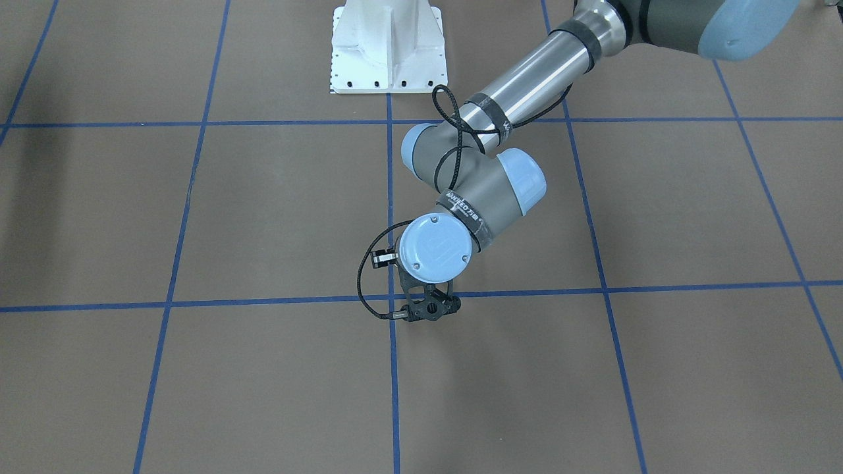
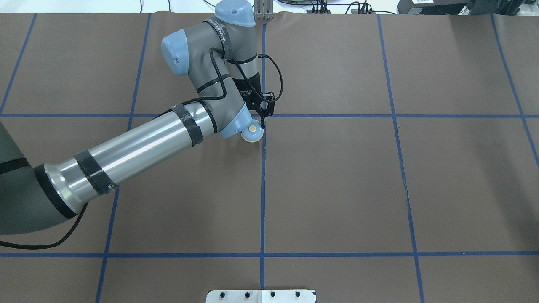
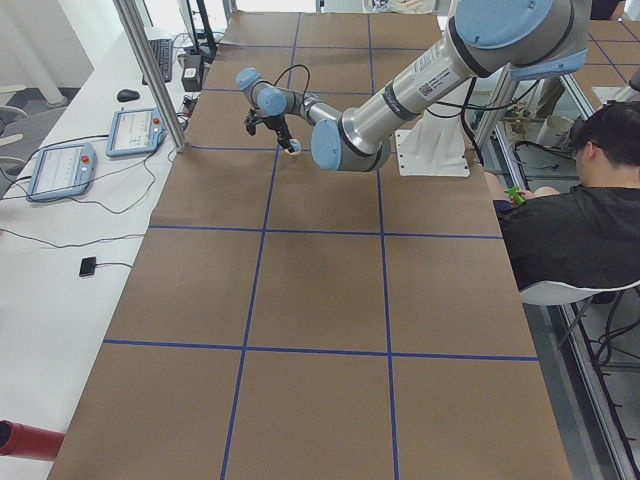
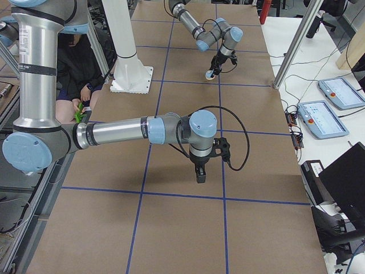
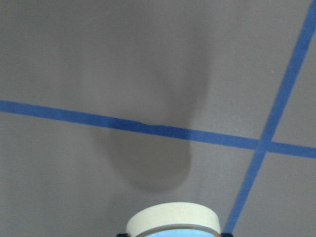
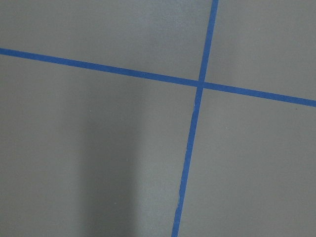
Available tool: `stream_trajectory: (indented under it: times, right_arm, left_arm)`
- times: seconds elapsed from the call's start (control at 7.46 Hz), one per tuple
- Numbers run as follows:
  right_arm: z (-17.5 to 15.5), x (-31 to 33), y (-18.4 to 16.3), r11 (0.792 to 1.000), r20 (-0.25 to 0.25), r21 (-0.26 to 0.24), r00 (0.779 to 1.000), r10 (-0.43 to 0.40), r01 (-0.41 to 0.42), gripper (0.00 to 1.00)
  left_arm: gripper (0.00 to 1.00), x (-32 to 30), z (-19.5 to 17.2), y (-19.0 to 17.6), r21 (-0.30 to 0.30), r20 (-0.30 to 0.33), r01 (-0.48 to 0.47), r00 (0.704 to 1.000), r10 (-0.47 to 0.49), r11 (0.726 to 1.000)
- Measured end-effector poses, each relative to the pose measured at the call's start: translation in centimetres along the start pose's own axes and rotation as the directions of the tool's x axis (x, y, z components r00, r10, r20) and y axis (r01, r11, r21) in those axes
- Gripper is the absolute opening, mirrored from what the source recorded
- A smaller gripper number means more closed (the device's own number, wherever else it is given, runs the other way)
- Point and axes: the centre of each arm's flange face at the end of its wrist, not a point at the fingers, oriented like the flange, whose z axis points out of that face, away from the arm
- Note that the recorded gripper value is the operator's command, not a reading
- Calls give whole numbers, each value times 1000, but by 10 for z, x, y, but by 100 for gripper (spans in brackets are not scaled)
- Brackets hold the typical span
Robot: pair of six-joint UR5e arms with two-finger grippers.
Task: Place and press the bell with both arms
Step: 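Carry the blue service bell with the left gripper toward the table centre, then lower the bell onto the table and open the left gripper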
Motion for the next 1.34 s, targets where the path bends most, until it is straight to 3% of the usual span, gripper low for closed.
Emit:
stream_trajectory:
  times: [0.13,0.27,0.4,0.54,0.94,1.34]
  right_arm:
    - [0,0,0,1000,-1,0,1000,0,0,100]
    - [0,0,0,1000,-1,0,1000,0,0,100]
    - [0,0,0,1000,-1,0,1000,0,0,100]
    - [0,0,0,1000,-1,-1,1000,0,0,100]
    - [0,0,0,1000,0,0,1000,1,-1,100]
    - [-5,-6,-2,1000,7,11,1000,-10,10,100]
  left_arm:
    - [46,4,6,2,1,-9,1,1000,-1,1000]
    - [73,4,10,2,2,-12,1,1000,-1,1000]
    - [93,5,12,2,7,-11,-2,1000,2,1000]
    - [99,7,16,3,31,-3,-13,1000,13,999]
    - [99,10,22,3,117,28,-42,999,39,992]
    - [100,7,-27,-2,148,-15,-41,999,44,988]
